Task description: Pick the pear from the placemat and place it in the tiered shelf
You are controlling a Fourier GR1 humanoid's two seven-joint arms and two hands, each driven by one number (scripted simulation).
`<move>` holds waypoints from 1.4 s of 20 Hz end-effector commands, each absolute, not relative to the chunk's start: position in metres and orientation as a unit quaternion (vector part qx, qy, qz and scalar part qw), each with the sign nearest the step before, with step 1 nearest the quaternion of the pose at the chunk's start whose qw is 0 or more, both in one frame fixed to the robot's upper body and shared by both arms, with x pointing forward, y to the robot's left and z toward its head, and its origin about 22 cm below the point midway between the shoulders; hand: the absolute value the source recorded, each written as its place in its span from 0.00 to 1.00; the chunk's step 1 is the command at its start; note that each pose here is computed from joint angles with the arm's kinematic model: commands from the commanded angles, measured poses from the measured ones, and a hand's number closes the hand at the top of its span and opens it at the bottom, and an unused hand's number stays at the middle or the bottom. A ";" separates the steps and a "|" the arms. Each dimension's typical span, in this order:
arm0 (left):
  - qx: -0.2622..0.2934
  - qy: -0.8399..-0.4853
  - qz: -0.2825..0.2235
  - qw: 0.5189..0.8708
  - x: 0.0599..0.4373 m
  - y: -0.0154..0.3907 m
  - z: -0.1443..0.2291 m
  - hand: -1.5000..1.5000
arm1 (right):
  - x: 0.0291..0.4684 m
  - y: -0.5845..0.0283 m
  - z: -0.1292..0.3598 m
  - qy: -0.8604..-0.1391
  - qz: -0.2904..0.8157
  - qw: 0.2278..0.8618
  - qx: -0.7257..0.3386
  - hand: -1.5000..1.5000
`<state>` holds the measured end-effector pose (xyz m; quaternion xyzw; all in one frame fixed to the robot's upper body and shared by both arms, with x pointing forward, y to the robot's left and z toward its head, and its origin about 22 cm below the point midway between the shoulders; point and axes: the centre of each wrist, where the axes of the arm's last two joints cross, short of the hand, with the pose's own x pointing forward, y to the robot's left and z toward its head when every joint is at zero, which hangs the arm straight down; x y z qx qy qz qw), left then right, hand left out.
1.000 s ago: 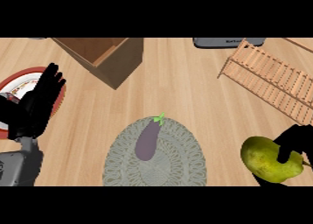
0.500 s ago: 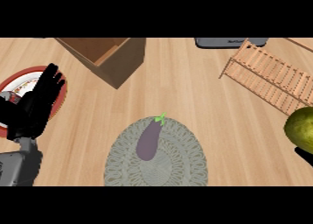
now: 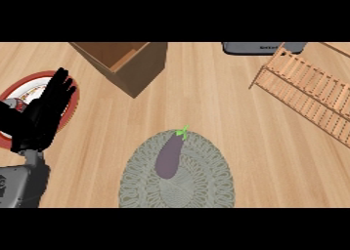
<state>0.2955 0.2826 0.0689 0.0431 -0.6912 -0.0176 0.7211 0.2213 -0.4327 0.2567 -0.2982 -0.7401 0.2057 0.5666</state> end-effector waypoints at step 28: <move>0.036 -0.688 -0.021 0.724 0.298 0.280 0.070 0.50 | 0.242 -0.586 0.268 -0.743 0.096 0.623 -0.225 0.00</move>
